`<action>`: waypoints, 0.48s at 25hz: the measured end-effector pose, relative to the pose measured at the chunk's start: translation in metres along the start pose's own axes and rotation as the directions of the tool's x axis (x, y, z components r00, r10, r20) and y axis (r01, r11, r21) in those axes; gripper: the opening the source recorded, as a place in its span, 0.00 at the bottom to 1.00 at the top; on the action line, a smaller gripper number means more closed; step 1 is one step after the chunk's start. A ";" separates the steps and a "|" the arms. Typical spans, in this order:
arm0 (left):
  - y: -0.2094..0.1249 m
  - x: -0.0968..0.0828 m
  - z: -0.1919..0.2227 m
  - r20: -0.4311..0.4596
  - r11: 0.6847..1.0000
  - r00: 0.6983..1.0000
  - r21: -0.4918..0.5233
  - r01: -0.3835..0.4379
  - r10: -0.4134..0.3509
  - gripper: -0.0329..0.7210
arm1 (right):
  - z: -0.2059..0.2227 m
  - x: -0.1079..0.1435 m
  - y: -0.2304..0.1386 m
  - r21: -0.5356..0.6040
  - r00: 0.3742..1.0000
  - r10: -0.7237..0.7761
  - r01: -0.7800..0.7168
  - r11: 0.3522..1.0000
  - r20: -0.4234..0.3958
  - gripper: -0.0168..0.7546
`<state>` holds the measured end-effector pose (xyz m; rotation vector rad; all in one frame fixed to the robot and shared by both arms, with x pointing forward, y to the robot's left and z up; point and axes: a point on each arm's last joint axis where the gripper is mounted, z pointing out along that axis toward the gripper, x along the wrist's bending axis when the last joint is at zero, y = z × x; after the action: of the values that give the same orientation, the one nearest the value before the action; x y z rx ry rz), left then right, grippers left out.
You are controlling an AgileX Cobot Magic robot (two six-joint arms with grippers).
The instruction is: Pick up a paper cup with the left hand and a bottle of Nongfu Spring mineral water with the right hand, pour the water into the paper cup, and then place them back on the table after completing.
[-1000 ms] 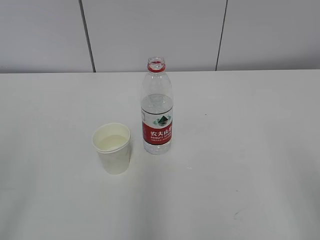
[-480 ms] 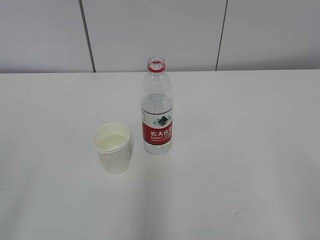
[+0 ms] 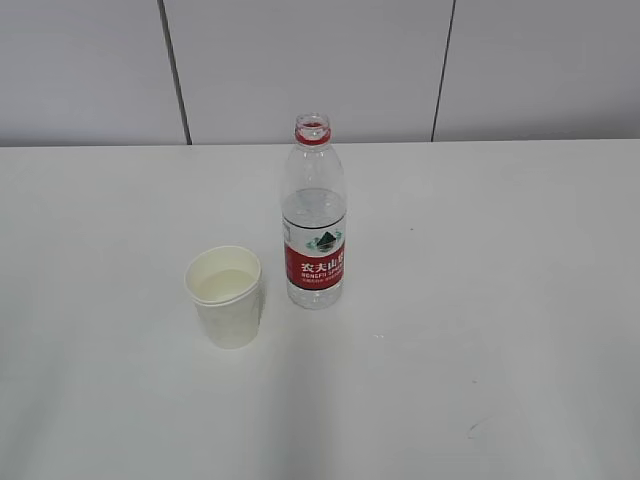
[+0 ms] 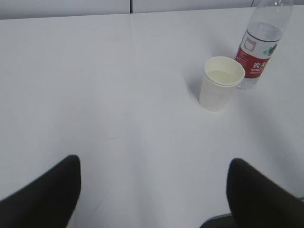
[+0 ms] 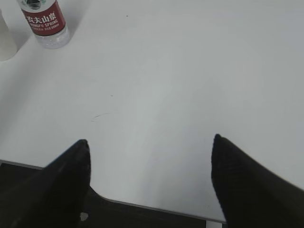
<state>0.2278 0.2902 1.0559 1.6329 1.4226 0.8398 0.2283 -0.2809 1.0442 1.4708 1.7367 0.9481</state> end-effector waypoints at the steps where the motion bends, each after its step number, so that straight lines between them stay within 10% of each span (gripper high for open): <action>1: 0.000 0.000 0.000 0.000 1.000 1.000 0.000 0.000 0.000 0.80 | 0.000 0.000 0.000 0.000 1.000 -0.001 0.001 1.000 -0.001 0.78; 12: 0.000 0.000 0.000 0.000 1.000 1.000 0.000 0.000 0.000 0.80 | -0.001 0.000 0.000 -0.002 0.999 -0.023 0.023 1.000 -0.038 0.78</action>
<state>0.2278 0.2902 1.0559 1.6329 1.4226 0.8398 0.2275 -0.2814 1.0442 1.4377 1.7760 0.9715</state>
